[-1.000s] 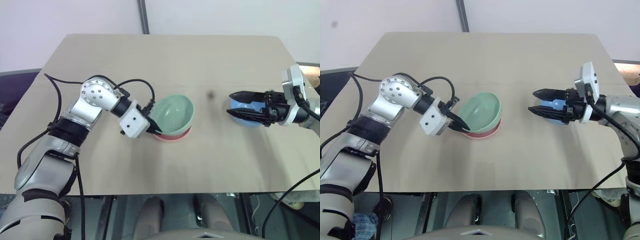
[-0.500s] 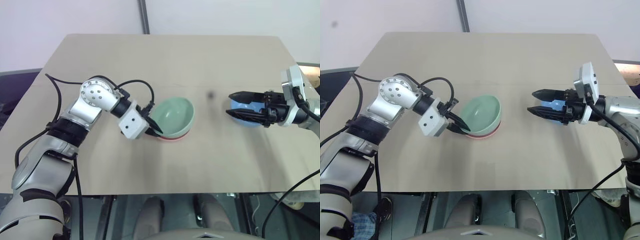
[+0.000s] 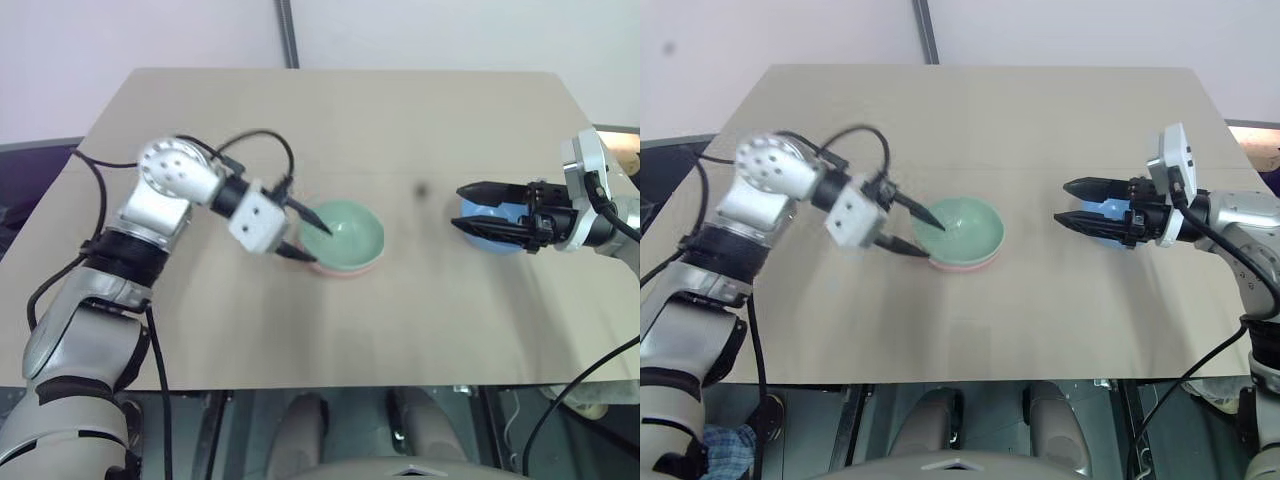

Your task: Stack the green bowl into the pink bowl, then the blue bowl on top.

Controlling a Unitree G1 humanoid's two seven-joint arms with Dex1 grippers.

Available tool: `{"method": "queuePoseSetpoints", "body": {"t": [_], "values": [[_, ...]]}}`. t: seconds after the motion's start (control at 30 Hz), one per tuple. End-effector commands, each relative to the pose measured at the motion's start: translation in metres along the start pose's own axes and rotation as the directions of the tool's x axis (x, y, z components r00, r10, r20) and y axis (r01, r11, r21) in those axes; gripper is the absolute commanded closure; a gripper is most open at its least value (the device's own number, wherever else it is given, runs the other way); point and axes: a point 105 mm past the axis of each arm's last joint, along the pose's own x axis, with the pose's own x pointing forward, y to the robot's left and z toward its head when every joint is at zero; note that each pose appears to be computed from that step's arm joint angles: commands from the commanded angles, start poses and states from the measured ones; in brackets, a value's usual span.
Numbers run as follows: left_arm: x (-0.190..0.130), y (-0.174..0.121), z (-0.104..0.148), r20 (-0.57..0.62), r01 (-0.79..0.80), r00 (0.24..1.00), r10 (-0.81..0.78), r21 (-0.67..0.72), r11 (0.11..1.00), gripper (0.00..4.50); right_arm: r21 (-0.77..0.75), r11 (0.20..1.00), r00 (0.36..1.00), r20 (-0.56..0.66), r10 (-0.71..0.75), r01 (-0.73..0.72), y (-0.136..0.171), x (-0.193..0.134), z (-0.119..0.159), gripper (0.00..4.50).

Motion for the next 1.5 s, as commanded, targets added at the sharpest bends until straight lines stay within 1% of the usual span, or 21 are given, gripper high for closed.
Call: {"method": "queuePoseSetpoints", "body": {"t": [0.03, 0.07, 0.13, 0.2, 0.27, 0.3, 0.33, 0.43, 0.57, 0.63, 0.7, 0.8, 0.9, 1.0, 1.1, 1.2, 1.33, 1.4, 1.47, 1.5], "values": [[-0.054, 0.034, 0.026, 0.108, -0.295, 0.939, 0.327, -0.237, 0.926, 2.14, -0.043, 0.999, 1.000, 0.020, 0.012, -0.011, 0.005, -0.002, 0.010, 1.65], [-0.068, 0.031, 0.028, 0.120, -0.337, 0.910, 0.396, -0.339, 0.878, 2.14, -0.042, 0.999, 1.000, 0.019, 0.011, -0.010, 0.006, -0.003, 0.010, 1.65], [-0.088, 0.006, 0.029, 0.098, -0.330, 0.898, 0.430, -0.497, 0.802, 2.14, -0.041, 0.999, 1.000, 0.016, 0.010, -0.010, 0.004, -0.004, 0.010, 1.65], [-0.098, -0.016, 0.036, 0.092, -0.291, 0.898, 0.430, -0.609, 0.738, 2.14, -0.042, 0.999, 1.000, 0.011, 0.013, -0.013, 0.003, -0.004, 0.011, 1.65], [-0.106, -0.026, 0.044, 0.102, -0.275, 0.883, 0.458, -0.680, 0.680, 2.14, -0.044, 0.999, 1.000, 0.008, 0.016, -0.016, 0.001, -0.004, 0.010, 1.65], [-0.107, -0.028, 0.047, 0.102, -0.275, 0.876, 0.472, -0.698, 0.662, 2.14, -0.044, 0.999, 1.000, 0.007, 0.017, -0.017, 0.001, -0.004, 0.010, 1.65], [-0.113, -0.027, 0.047, 0.087, -0.310, 0.848, 0.523, -0.719, 0.623, 2.14, -0.044, 0.999, 1.000, 0.007, 0.019, -0.019, 0.000, -0.004, 0.010, 1.65], [-0.127, -0.037, 0.038, -0.009, -0.418, 0.779, 0.627, -0.753, 0.508, 2.14, -0.043, 0.999, 1.000, -0.001, 0.025, -0.025, -0.001, -0.001, 0.007, 1.65], [-0.132, -0.055, 0.031, -0.107, -0.477, 0.739, 0.665, -0.780, 0.405, 2.14, -0.042, 0.999, 1.000, -0.023, 0.006, -0.007, -0.006, -0.001, 0.002, 1.65], [-0.136, -0.064, 0.028, -0.154, -0.504, 0.720, 0.676, -0.786, 0.358, 2.14, -0.044, 0.998, 0.997, -0.071, -0.040, 0.037, -0.014, -0.002, -0.005, 1.65], [-0.140, -0.070, 0.028, -0.172, -0.513, 0.704, 0.689, -0.794, 0.326, 2.14, -0.046, 0.996, 0.991, -0.109, -0.077, 0.072, -0.020, -0.003, -0.013, 1.65], [-0.144, -0.075, 0.033, -0.166, -0.514, 0.690, 0.704, -0.798, 0.315, 2.14, -0.054, 0.990, 0.975, -0.171, -0.138, 0.131, -0.031, -0.006, -0.027, 1.65], [-0.142, -0.076, 0.037, -0.153, -0.506, 0.695, 0.703, -0.798, 0.327, 2.14, -0.058, 0.977, 0.933, -0.289, -0.214, 0.206, -0.044, -0.012, -0.049, 1.65], [-0.137, -0.083, 0.038, -0.149, -0.480, 0.733, 0.664, -0.805, 0.349, 2.14, -0.044, 0.948, 0.851, -0.429, -0.302, 0.314, -0.059, -0.024, -0.071, 1.65], [-0.136, -0.085, 0.037, -0.144, -0.468, 0.747, 0.649, -0.808, 0.358, 2.14, -0.090, 0.918, 0.746, -0.555, -0.368, 0.387, -0.071, -0.038, -0.089, 1.65], [-0.134, -0.084, 0.039, -0.125, -0.449, 0.758, 0.640, -0.812, 0.373, 2.14, -0.131, 0.889, 0.648, -0.638, -0.415, 0.440, -0.078, -0.047, -0.101, 1.65], [-0.132, -0.085, 0.039, -0.112, -0.431, 0.777, 0.619, -0.812, 0.394, 2.14, -0.236, 0.878, 0.534, -0.718, -0.447, 0.417, -0.080, -0.059, -0.113, 1.65], [-0.129, -0.087, 0.040, -0.105, -0.417, 0.793, 0.600, -0.811, 0.410, 2.14, -0.273, 0.880, 0.504, -0.736, -0.451, 0.389, -0.080, -0.062, -0.116, 1.65], [-0.129, -0.089, 0.039, -0.101, -0.407, 0.803, 0.588, -0.813, 0.416, 2.05, -0.298, 0.875, 0.496, -0.732, -0.467, 0.383, -0.082, -0.063, -0.114, 2.22], [-0.129, -0.089, 0.039, -0.102, -0.407, 0.804, 0.586, -0.813, 0.417, 2.05, -0.304, 0.874, 0.496, -0.731, -0.469, 0.379, -0.082, -0.062, -0.114, 2.44]]}}
